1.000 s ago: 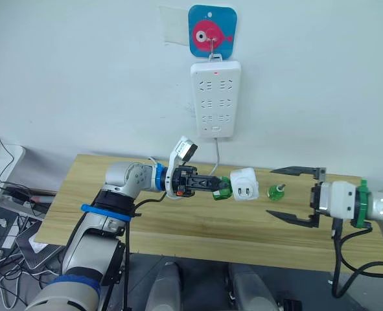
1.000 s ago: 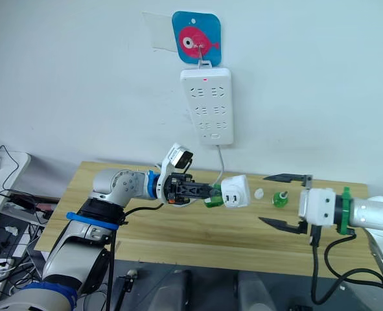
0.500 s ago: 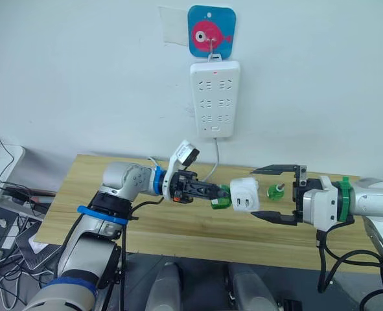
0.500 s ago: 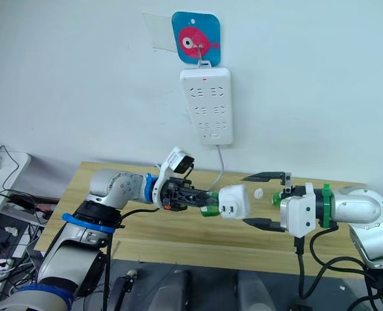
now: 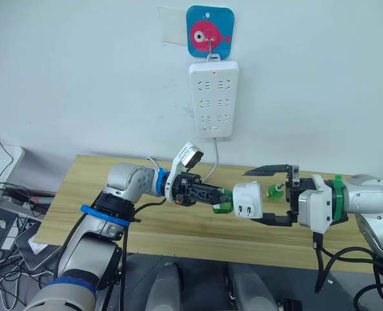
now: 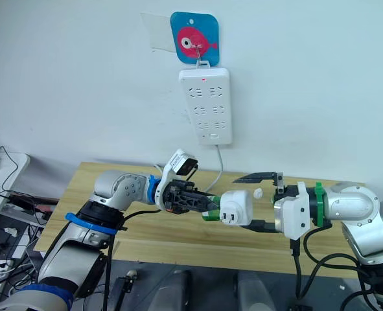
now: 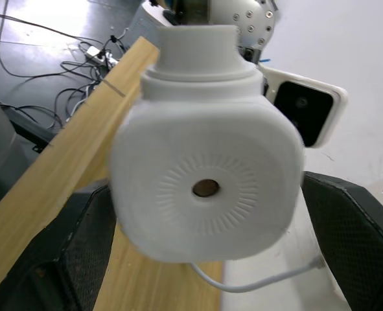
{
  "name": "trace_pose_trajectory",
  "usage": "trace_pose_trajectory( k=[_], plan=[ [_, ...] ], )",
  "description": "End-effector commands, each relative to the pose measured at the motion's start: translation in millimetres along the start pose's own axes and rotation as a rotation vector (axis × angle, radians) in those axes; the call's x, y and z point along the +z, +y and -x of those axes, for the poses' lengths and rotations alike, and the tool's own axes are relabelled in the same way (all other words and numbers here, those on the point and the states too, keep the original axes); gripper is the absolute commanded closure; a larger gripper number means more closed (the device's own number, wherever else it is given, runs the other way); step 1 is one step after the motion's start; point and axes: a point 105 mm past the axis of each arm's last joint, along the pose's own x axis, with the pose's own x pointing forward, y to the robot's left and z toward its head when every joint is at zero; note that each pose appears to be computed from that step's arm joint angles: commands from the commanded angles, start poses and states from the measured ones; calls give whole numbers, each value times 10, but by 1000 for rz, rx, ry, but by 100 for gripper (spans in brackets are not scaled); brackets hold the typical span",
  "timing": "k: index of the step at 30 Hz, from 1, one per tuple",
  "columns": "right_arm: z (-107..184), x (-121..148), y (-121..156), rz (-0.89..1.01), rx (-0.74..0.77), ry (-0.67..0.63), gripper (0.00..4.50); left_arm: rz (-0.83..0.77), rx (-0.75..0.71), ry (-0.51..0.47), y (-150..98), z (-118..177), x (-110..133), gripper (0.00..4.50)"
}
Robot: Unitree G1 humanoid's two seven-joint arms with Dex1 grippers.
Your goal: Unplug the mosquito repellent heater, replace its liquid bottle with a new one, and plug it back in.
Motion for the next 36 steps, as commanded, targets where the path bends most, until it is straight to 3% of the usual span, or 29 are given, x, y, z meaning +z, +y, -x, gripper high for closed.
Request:
trace_pose_trajectory(
  k=[1,2,4,8,11,12,16,18,21,24,26,28,36],
  plan=[
    [-26,167,-4,50,22,-62,124,-35,-35,31,-72,-36,28,226],
    [-27,170,-5,51,23,-65,155,-36,-35,32,-70,-35,25,226],
    [-26,170,-5,53,24,-68,155,-33,-37,31,-69,-34,25,226],
    [-13,146,-6,48,20,-60,155,-41,-34,24,-64,-36,47,96],
    [65,49,8,2,-13,-8,155,-143,24,24,-18,26,128,7],
    [84,28,14,-8,-21,3,155,-166,35,27,-8,40,140,0],
    [309,-330,-55,-248,-225,167,155,-586,190,212,110,154,42,0],
    [397,-458,-91,-370,-311,226,155,-770,247,246,171,162,32,0],
    [484,-601,-181,-593,-439,293,155,-1042,336,240,225,99,105,0],
    [521,-675,-176,-815,-521,341,155,-1280,434,152,216,7,301,0],
    [495,-701,-155,-1022,-578,329,155,-1435,512,129,247,-36,409,0],
    [447,-704,-176,-1218,-645,272,155,-1592,575,166,318,-47,438,0],
    [280,-545,-199,-1462,-654,196,155,-1807,628,247,502,-173,447,0]
  ],
)
